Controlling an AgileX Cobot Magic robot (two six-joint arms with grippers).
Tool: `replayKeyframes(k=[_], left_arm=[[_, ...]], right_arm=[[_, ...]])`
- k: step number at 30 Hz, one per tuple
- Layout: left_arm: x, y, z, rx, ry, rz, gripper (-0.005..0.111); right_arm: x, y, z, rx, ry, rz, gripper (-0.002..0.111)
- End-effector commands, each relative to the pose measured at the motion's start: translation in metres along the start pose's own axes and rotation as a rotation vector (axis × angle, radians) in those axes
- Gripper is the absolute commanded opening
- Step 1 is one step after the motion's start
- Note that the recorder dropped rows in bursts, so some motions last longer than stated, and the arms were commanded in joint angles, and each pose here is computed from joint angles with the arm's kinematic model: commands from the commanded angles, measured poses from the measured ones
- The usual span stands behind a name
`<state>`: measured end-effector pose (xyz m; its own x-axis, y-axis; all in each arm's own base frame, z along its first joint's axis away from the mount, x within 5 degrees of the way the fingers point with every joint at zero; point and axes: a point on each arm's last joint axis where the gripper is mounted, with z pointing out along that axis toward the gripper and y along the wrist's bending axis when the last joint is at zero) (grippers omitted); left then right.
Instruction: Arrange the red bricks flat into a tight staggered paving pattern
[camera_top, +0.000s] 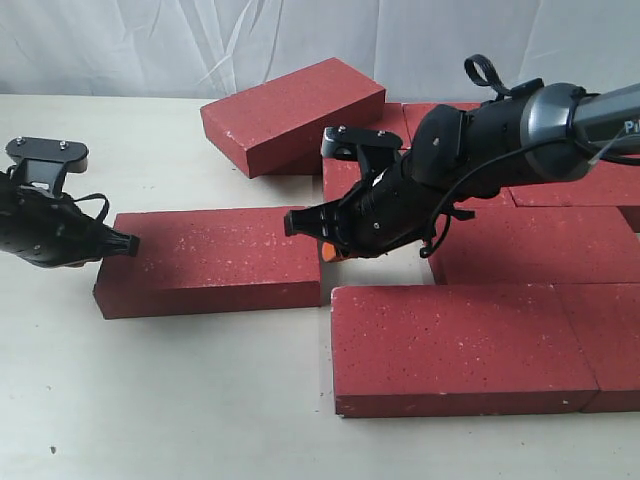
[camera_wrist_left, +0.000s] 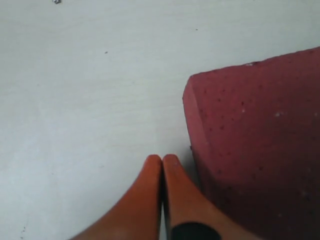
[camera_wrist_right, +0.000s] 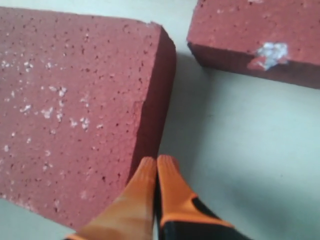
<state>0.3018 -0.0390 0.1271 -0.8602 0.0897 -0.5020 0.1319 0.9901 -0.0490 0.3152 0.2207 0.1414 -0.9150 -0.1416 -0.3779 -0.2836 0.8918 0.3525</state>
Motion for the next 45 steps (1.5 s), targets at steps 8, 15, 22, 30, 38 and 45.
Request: replayKeyframes(k=[8,15,22,30,38,45], left_arm=[[-0.002,-0.003,0.000,0.006,-0.002,0.005,0.000],[-0.002,-0.003,0.000,0.005,-0.004,0.010,0.000],[-0.002,-0.003,0.000,0.002,-0.011,0.011,0.000],[-0.004,-0.002,0.000,-0.004,-0.024,0.016,0.000],[-0.009,0.000,0.000,-0.030,-0.078,0.043,0.000],[-0.007,0.001,0.006,-0.040,-0.081,0.043,0.000]], right_arm=[[0.010,0.002,-0.002,-0.021,0.108,-0.065,-0.001],[0.012,0.005,-0.003,-0.054,0.132,-0.089,-0.001],[0.015,0.007,-0.003,-0.077,0.159,-0.129,-0.001],[0.005,0.006,-0.023,-0.010,0.080,-0.232,-0.001],[-0.008,0.004,-0.040,0.074,-0.046,-0.178,-0.001],[-0.010,0.006,-0.020,0.048,-0.102,-0.105,-0.001]])
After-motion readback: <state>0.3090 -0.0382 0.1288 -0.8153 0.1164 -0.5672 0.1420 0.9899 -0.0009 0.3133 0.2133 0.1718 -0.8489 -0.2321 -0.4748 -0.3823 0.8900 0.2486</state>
